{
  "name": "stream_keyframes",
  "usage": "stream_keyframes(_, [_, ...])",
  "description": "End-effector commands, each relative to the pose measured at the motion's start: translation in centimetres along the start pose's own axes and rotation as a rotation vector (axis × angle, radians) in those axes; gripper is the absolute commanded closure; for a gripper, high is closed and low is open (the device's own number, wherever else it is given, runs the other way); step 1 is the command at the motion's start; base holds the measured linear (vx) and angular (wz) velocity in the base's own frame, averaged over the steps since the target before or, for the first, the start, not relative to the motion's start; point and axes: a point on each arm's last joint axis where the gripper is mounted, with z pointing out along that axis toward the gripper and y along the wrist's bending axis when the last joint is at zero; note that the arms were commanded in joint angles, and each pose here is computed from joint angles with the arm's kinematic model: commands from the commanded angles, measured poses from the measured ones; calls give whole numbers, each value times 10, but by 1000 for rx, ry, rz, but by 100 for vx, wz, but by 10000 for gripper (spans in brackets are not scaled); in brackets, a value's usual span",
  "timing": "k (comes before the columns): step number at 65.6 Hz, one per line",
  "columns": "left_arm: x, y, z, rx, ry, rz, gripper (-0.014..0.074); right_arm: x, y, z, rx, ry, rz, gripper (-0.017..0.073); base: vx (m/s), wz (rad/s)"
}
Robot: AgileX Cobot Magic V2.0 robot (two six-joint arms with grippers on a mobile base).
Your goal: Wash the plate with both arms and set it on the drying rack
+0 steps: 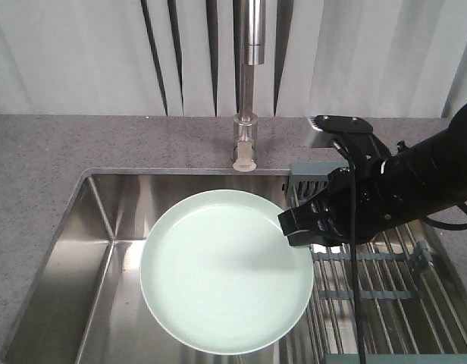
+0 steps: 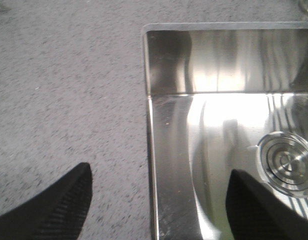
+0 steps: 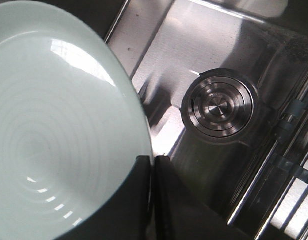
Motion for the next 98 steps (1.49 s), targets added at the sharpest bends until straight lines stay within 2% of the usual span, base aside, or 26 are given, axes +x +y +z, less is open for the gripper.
stream_keyframes(1, [-1, 2, -16, -18, -90, -23, 90, -8, 8, -16, -19, -90, -10, 561, 0, 0])
stream_keyframes(24, [29, 3, -27, -12, -82, -40, 126, -8, 8, -16, -19, -92, -10, 561, 0, 0])
stream_keyframes(98, [29, 3, -29, -11, -97, -39, 126, -8, 8, -16, -20, -97, -9, 561, 0, 0])
